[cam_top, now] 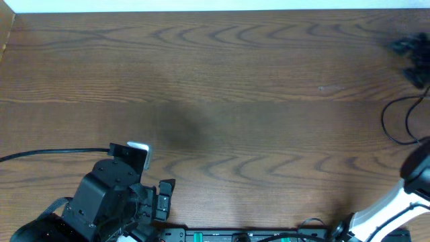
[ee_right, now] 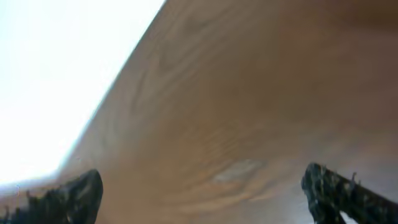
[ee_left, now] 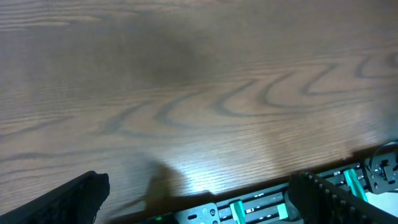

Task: Untangle cables
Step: 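Pull the black cable off the table to the right edge with the right gripper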

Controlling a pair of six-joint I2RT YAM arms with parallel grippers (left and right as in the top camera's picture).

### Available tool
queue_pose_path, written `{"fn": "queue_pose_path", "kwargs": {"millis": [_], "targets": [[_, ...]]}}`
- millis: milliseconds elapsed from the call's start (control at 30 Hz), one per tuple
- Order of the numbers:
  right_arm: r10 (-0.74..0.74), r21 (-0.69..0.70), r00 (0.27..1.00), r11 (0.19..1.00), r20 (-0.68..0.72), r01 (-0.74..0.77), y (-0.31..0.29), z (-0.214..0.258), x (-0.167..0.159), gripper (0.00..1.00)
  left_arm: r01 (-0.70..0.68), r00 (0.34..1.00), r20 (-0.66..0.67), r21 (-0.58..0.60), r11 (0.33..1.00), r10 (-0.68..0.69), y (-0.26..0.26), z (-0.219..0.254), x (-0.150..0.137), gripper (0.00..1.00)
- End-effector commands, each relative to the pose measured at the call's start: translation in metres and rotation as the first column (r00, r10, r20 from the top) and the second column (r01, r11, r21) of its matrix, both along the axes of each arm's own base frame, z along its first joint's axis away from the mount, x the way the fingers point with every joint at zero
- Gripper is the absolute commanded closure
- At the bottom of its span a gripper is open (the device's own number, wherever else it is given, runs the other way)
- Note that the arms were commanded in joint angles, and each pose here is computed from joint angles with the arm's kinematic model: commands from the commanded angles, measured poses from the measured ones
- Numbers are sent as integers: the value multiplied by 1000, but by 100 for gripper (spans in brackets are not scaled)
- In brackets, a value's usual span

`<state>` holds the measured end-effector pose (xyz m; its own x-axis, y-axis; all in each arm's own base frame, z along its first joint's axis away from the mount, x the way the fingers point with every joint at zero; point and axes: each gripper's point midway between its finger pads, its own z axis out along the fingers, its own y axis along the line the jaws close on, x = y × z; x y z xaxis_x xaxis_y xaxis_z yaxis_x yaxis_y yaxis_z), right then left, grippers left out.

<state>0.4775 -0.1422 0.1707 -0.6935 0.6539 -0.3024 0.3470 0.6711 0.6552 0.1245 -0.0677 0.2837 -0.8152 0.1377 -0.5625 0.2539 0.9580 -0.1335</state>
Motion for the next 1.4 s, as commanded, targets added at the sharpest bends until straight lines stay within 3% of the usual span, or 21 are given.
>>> {"fn": "queue_pose_path", "kwargs": {"millis": [0, 67, 233, 467, 733, 1000, 1167, 1367], "targets": [[310, -302, 951, 907, 8, -293, 46, 14, 9, 1, -7, 1000, 11, 26, 1000, 7, 4, -1, 2, 2], [399, -424, 911, 812, -100, -402, 68, 13, 4, 1, -7, 1000, 11, 27, 1000, 7, 4, -1, 2, 2], [452, -551, 838, 634, -305, -543, 107, 17, -14, 1, -24, 999, 24, 46, 999, 23, 8, -1, 5, 2], [588, -591, 783, 564, -202, -576, 187, 78, -35, 1, -29, 999, 35, 48, 998, 27, 11, 0, 4, 2], [670, -637, 738, 604, 80, -479, 248, 193, -103, 1, -52, 996, 81, 40, 998, 48, 20, 6, 0, 2], [668, -702, 694, 629, 268, -334, 229, 277, -222, 1, -53, 990, 131, 0, 999, 52, 26, 12, -10, 2], [647, -716, 714, 629, 268, -301, 206, 279, -306, 1, -52, 988, 144, -10, 999, 53, 30, 13, -14, 2], [540, -715, 805, 662, 246, -225, 174, 263, -365, 1, -50, 989, 136, -7, 999, 50, 30, 12, -16, 2]]}}
